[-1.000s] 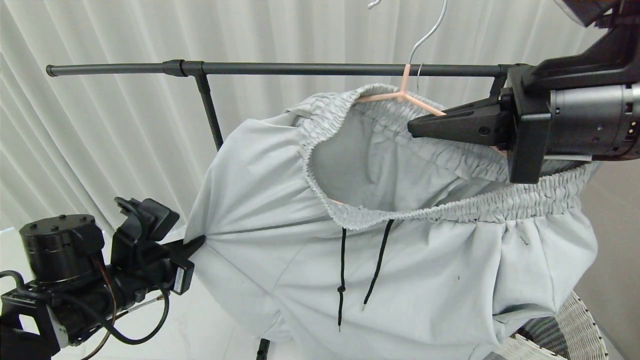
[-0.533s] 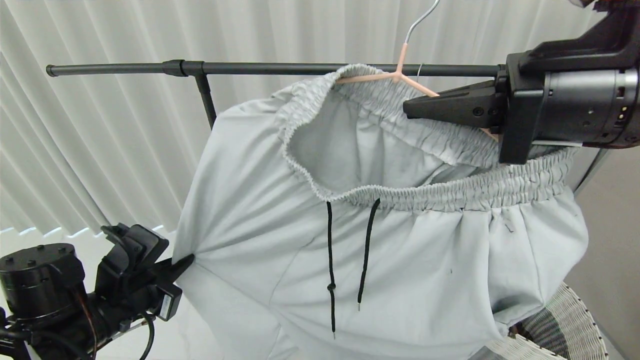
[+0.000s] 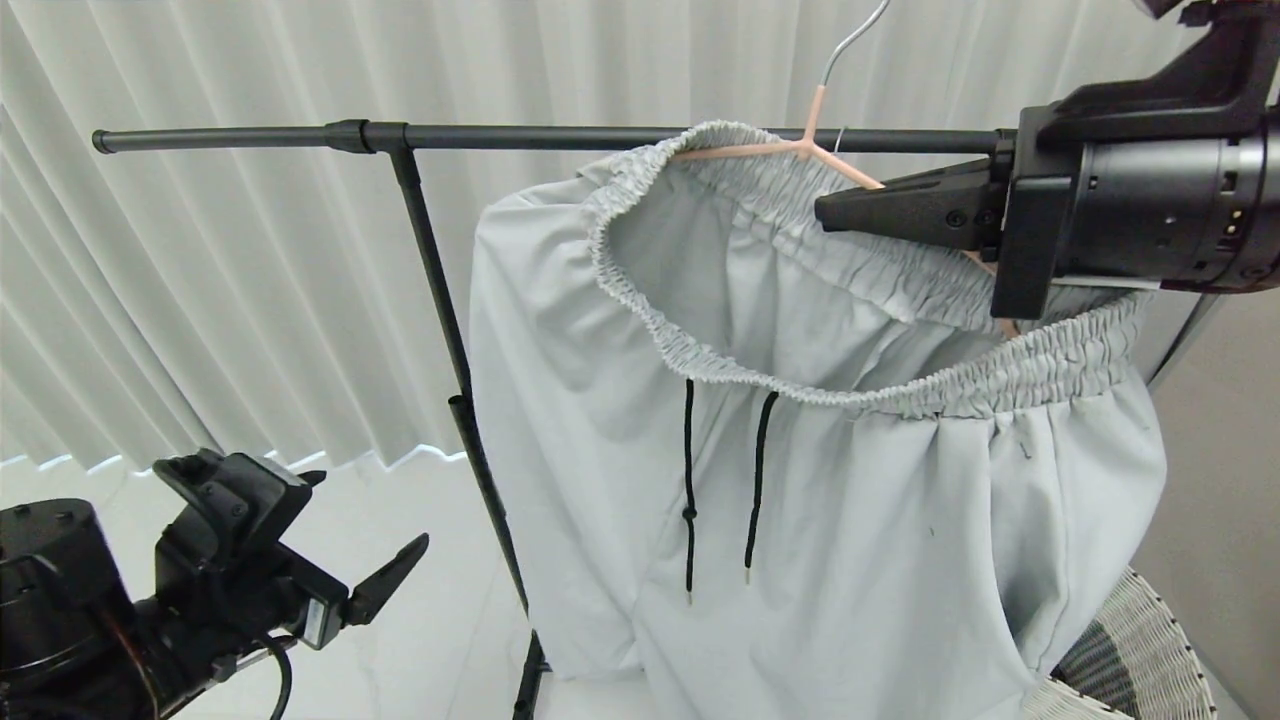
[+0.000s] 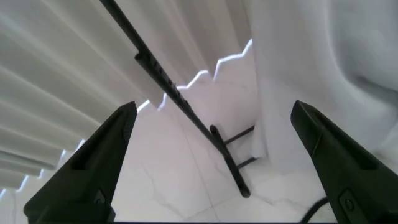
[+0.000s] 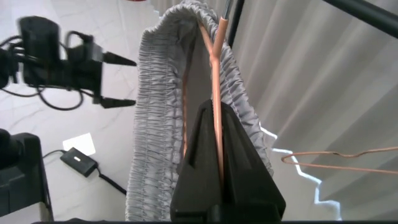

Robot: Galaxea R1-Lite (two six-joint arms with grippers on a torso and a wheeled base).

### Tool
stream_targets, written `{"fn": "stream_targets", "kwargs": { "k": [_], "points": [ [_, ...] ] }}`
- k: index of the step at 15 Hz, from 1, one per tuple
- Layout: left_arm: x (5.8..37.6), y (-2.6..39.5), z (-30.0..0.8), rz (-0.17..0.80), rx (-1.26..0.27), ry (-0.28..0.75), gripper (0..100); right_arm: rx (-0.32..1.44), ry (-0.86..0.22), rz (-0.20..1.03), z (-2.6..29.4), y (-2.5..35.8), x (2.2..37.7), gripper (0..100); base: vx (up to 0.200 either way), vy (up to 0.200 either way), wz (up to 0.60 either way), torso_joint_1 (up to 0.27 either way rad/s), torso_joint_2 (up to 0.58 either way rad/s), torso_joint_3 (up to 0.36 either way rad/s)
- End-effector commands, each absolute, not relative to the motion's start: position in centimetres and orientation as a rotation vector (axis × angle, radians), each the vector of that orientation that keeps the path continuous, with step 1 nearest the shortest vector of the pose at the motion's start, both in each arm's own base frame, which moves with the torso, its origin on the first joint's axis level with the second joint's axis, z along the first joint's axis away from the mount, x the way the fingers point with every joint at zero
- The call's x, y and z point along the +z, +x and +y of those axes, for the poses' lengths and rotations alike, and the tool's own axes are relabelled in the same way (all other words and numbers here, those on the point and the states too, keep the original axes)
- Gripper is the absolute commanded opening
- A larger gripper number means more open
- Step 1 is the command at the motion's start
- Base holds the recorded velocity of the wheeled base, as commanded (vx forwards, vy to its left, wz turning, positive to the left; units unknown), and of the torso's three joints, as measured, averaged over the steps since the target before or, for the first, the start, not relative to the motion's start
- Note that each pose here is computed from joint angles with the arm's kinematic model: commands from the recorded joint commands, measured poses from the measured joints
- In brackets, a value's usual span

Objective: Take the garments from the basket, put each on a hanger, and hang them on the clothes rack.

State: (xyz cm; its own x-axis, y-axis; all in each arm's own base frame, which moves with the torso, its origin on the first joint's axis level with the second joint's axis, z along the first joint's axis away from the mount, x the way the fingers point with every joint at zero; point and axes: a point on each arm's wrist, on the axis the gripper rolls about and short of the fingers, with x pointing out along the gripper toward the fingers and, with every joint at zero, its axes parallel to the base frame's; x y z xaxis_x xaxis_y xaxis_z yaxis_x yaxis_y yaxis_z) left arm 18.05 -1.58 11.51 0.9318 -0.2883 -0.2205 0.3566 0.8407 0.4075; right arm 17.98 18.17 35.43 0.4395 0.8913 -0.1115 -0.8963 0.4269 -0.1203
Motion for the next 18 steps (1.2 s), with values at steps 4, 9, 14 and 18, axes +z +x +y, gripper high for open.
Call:
{"fn": "stream_targets", "kwargs": {
  "k": [4, 9, 14, 18],
  "points": [
    [17.7, 14.3, -1.1, 0.055, -0.301, 0.417, 100, 1.046, -0.184, 0.085, 18.1, 19.0, 34.5, 0, 0.000, 0.000, 0.00, 0.000, 0.00, 0.000],
    [23.6, 10.7, -1.0, 0.201, -0.321, 0.289, 100, 0.989, -0.199, 0.127, 18.5, 19.8, 33.7, 0, 0.000, 0.000, 0.00, 0.000, 0.00, 0.000],
    [22.6, 9.4, -0.9, 0.192, -0.320, 0.321, 100, 0.870, -0.190, 0.171, 19.0, 21.3, 33.0, 0, 0.000, 0.000, 0.00, 0.000, 0.00, 0.000],
    [22.6, 9.4, -0.9, 0.192, -0.321, 0.317, 100, 0.828, -0.186, 0.179, 18.8, 21.8, 32.8, 0, 0.150, 0.000, 0.00, 0.001, 0.00, 0.004]
  ]
}}
